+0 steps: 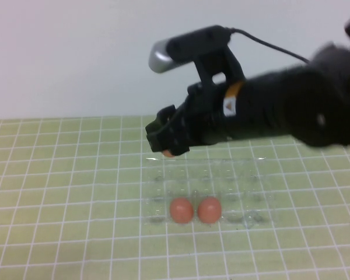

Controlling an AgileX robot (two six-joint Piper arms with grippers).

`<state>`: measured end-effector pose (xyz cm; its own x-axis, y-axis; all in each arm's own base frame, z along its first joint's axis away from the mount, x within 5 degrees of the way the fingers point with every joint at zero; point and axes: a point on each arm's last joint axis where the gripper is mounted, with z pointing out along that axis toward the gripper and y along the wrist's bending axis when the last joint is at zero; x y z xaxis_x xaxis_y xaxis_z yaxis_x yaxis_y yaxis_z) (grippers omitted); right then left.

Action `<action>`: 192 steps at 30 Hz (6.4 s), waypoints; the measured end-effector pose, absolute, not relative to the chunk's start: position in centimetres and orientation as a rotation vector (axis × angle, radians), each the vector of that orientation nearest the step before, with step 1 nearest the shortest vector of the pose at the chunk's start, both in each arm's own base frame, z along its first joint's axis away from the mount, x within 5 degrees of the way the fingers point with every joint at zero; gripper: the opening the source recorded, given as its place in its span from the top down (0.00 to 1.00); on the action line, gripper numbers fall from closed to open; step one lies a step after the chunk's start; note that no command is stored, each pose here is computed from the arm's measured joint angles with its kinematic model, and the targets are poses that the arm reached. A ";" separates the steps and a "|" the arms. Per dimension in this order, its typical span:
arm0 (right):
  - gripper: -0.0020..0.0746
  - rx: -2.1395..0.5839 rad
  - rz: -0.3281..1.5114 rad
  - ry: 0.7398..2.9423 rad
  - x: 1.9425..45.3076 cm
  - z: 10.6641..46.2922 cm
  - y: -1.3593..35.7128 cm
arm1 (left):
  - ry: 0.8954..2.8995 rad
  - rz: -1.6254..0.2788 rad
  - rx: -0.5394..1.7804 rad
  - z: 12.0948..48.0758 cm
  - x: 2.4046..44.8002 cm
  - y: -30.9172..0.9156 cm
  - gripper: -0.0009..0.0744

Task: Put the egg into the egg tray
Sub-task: Pick up the egg, then place the egg in the egg tray

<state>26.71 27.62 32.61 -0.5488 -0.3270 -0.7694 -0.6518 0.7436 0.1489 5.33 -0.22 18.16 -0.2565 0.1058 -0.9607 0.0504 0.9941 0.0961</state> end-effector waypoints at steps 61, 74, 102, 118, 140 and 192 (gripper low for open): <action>0.46 -0.404 0.187 1.980 24.0 13.1 21.1 | 1.831 0.053 0.114 18.2 5.3 -0.2 0.99; 0.46 -0.391 0.177 1.979 24.6 12.3 21.6 | 1.831 0.053 0.114 18.2 5.3 -0.2 0.99; 0.46 -0.413 0.144 2.014 25.2 11.1 21.7 | 1.831 0.054 0.115 18.2 5.3 -0.2 0.99; 0.43 -0.376 0.151 2.074 25.1 10.8 21.7 | 1.831 0.054 0.115 18.2 5.3 -0.2 0.99; 0.39 -0.407 0.134 2.017 25.2 14.2 21.7 | 1.831 0.054 0.115 18.2 5.3 -0.2 0.99; 0.98 -0.824 0.579 1.728 14.9 32.0 16.4 | 1.831 0.053 0.115 18.2 5.3 -0.2 0.99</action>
<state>14.88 16.44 31.99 -0.1758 -0.2412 -0.9544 -0.7674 0.6409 -0.0206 5.33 -0.22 18.16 -0.2564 0.1062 -0.9607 0.0509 0.9941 0.0963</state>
